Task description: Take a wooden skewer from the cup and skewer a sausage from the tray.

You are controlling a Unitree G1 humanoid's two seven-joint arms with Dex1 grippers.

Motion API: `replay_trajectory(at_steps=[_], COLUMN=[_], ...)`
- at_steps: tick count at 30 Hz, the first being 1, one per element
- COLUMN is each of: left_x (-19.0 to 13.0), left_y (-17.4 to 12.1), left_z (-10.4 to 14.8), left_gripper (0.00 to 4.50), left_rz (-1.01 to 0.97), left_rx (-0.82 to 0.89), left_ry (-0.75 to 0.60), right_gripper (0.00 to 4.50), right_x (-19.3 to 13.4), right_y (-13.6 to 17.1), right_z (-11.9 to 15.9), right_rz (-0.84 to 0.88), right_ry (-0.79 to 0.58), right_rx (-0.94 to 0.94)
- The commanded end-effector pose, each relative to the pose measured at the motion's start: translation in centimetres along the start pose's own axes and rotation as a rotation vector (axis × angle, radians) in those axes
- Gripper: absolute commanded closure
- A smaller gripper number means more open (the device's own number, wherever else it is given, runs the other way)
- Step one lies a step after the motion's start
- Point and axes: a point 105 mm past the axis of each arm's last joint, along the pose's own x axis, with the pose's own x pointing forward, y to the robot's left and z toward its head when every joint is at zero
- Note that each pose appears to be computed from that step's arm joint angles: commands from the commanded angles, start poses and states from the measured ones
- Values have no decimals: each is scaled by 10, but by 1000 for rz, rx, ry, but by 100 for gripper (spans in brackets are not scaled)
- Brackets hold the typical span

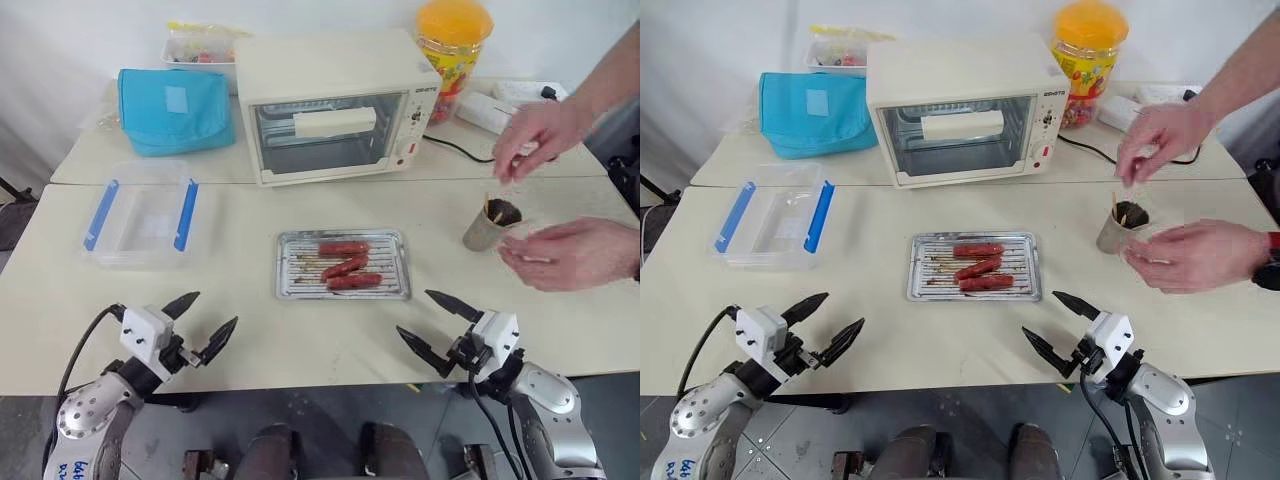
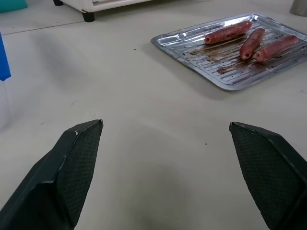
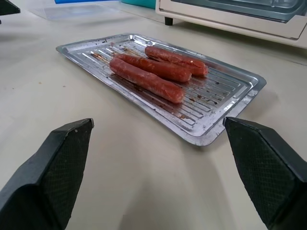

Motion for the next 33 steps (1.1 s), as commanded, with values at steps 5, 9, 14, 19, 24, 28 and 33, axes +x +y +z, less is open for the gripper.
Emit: replay_trajectory(at_steps=[5,9,14,19,24,28,33], left_x=[8,10,7,7,5,6,7], left_y=[-4,-3,-3,-4,-3,-3,-4], left_z=[0,0,-1,-1,-2,-2,-1], left_gripper=[2,2,2,2,2,2,2], left_rz=[-24,-25,-19,-12,0,6,9], left_rx=[8,8,7,8,9,10,10], left_ry=[-14,-17,-16,-15,-14,-18,-24], right_gripper=[0,0,0,0,0,0,0], right_x=[-6,-8,-9,-8,-5,-4,-3], right_y=[-4,-4,-4,-3,-2,-3,-3], right_z=[4,4,5,5,4,4,2], right_rz=[-35,-37,-36,-28,-21,-18,-16], right_ry=[-9,-7,-5,-6,-9,-13,-13], right_rx=[-29,-28,-28,-25,-23,-23,-24])
